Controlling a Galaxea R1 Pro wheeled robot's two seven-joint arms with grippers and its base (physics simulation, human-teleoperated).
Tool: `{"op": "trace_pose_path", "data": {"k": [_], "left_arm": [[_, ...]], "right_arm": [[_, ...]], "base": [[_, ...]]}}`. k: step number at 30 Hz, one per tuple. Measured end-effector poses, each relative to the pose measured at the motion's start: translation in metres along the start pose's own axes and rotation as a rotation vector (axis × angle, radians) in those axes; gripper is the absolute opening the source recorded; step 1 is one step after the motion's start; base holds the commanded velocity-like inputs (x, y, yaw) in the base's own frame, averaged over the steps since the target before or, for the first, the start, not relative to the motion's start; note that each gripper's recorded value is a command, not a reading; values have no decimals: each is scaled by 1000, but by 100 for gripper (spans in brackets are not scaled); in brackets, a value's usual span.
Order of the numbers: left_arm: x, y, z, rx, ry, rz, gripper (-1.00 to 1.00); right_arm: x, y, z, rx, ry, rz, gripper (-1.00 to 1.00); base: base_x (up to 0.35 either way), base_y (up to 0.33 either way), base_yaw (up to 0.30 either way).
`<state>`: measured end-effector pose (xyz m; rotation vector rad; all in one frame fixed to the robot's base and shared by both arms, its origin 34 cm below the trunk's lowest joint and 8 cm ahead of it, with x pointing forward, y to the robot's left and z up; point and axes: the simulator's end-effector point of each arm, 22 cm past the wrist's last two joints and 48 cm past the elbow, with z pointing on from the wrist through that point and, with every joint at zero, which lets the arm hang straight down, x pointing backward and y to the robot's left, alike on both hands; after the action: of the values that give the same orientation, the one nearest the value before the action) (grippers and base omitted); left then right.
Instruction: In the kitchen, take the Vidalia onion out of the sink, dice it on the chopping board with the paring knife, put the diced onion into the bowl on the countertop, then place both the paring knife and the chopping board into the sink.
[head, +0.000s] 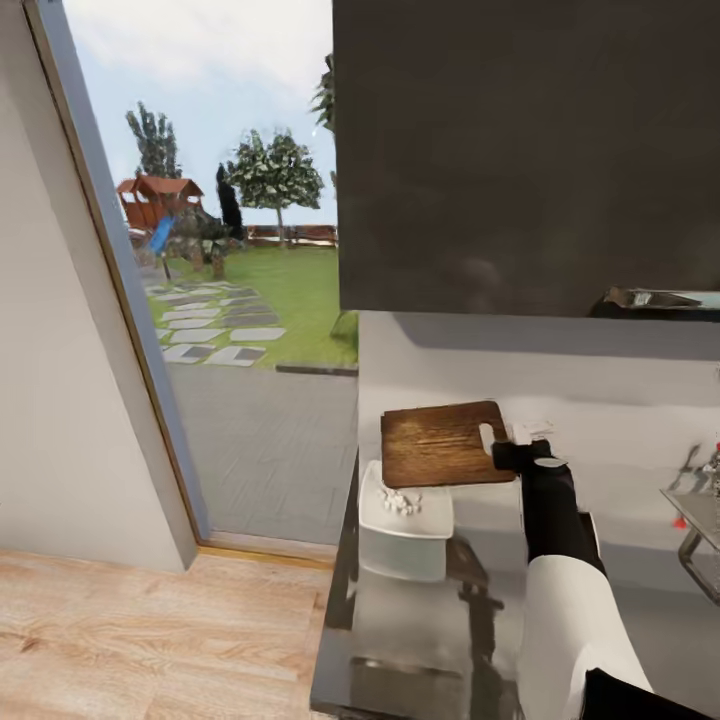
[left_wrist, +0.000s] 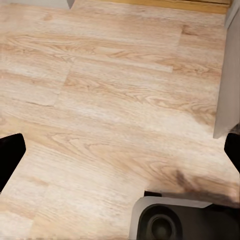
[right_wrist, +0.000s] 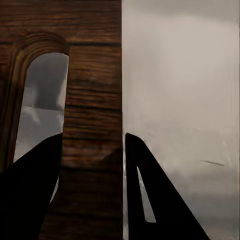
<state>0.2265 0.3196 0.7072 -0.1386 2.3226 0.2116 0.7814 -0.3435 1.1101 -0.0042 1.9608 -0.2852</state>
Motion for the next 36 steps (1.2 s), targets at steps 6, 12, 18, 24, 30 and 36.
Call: {"op": "trace_pose_path", "data": {"k": [6,12,18,24,30,36], "left_arm": [[0,0,0,1,1,0,100],[0,0,0,1,1,0,100],[1,0,0,1,2,1,100],[0,0,0,1,1,1,100],[-1,0,1,1,-3,0,100],[1,1,0,0,1,2,100]], "right_arm": [[7,6,1,-44,7,45,-100],[16,15,3,-70,28,50,-100],[20,15,4,-61,38,50,-100],[39,10,7,-37,76,76,-100],[49,7,7,-29,96,104,-100],[49,9,7,-32,98,104,-100]], "base": [[-253,-46,0],[-253,-111,0],[-254,-194,0],[-253,-228,-51],[-244,-243,-143],[-224,-255,-14]]}}
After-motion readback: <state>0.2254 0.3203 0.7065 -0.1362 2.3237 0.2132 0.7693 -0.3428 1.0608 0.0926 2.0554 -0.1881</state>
